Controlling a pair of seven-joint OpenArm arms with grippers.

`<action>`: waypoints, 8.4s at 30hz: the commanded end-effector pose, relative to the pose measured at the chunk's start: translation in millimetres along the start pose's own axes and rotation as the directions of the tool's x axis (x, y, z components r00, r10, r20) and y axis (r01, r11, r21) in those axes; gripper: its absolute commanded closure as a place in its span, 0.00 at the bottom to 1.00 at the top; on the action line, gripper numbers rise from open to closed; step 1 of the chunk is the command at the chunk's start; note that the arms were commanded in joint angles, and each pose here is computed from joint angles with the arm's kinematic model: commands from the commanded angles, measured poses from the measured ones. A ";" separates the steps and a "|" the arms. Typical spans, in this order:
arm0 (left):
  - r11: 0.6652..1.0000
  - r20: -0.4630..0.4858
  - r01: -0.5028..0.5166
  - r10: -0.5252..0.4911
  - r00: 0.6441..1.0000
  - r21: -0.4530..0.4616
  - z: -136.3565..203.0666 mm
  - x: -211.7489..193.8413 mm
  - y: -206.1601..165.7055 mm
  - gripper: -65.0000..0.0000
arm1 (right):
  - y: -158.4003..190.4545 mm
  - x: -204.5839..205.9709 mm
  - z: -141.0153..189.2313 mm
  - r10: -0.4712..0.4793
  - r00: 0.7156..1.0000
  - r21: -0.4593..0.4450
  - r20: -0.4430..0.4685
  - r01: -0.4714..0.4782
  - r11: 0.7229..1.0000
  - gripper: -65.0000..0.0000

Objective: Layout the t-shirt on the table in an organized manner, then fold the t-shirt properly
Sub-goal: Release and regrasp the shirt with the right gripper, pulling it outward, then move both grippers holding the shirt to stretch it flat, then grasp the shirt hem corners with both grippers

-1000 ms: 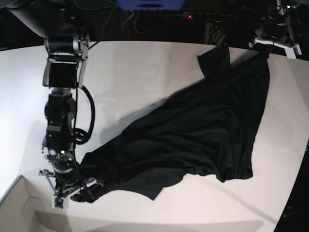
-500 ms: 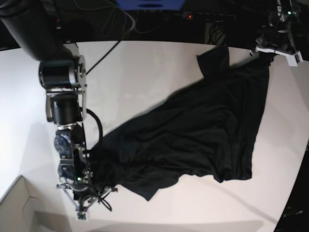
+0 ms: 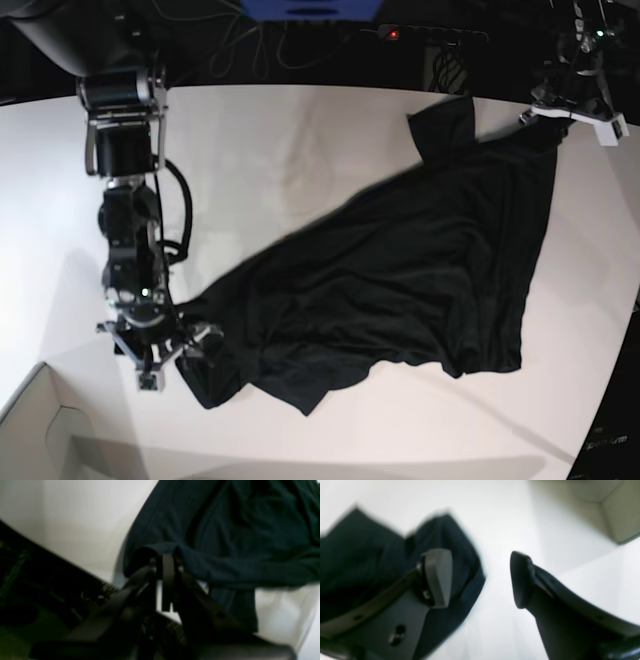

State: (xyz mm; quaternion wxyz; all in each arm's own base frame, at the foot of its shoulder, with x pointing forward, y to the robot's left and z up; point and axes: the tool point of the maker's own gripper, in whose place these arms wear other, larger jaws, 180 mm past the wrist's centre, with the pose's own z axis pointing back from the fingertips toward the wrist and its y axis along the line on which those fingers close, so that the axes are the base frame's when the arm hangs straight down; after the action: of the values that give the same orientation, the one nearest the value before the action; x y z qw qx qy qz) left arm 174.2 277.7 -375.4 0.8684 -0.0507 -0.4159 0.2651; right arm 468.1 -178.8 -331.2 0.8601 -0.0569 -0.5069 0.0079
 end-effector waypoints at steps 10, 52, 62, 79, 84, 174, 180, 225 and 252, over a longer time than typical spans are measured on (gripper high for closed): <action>1.000 0.133 -0.004 0.004 0.991 0.003 0.3 46.9 2.0 0.99 | 52.6 -83.1 32.6 -0.052 0.993 0.082 -0.107 0.061 0.995 0.39; 1.000 0.224 0.009 -0.011 0.975 0.011 19.7 74.0 -1.5 0.99 | 42.4 27.6 160.6 -0.115 0.947 0.092 0.300 0.092 0.991 1.00; 1.000 0.275 -0.002 -0.004 0.961 0.022 19.8 92.9 2.7 0.99 | 48.5 60.9 100.4 -0.110 0.960 0.100 0.257 0.087 0.991 1.00; 0.988 0.168 0.151 -0.155 0.974 0.034 -16.4 55.9 -23.9 0.99 | 87.6 -15.0 68.6 0.058 0.998 0.261 -0.024 -0.050 0.964 0.54; 0.988 0.171 0.148 -0.153 0.973 0.041 -15.4 57.3 -21.0 0.99 | 91.6 -44.5 103.7 0.053 0.998 0.275 -0.039 -0.041 0.961 0.53; 0.971 0.096 0.240 -0.241 0.966 0.027 -51.6 85.5 -67.7 0.99 | 76.1 4.5 59.3 -0.031 0.988 0.238 0.154 -0.006 0.971 1.00; 0.969 -0.091 0.233 -0.225 0.970 0.082 -72.7 46.2 -36.6 0.99 | 82.5 -44.3 33.9 -0.006 0.999 0.252 -0.038 0.016 0.968 1.00; 0.966 -0.384 0.257 -0.250 0.889 -0.033 -119.8 -59.7 -64.1 0.77 | 70.7 -144.0 149.4 0.039 0.982 0.240 -0.183 0.006 0.971 0.72; 0.983 -0.020 0.181 -0.181 0.983 0.000 -92.8 58.7 -80.1 0.77 | 77.1 -105.6 139.8 0.046 0.995 0.253 -0.089 -0.023 0.967 0.48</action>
State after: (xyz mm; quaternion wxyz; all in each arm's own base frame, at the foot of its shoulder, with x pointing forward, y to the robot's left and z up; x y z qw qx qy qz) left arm 298.4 246.5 -383.7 0.9025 -0.0182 -0.3865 0.1889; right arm 288.7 -97.7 -377.9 0.8951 0.0428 -0.4353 0.0864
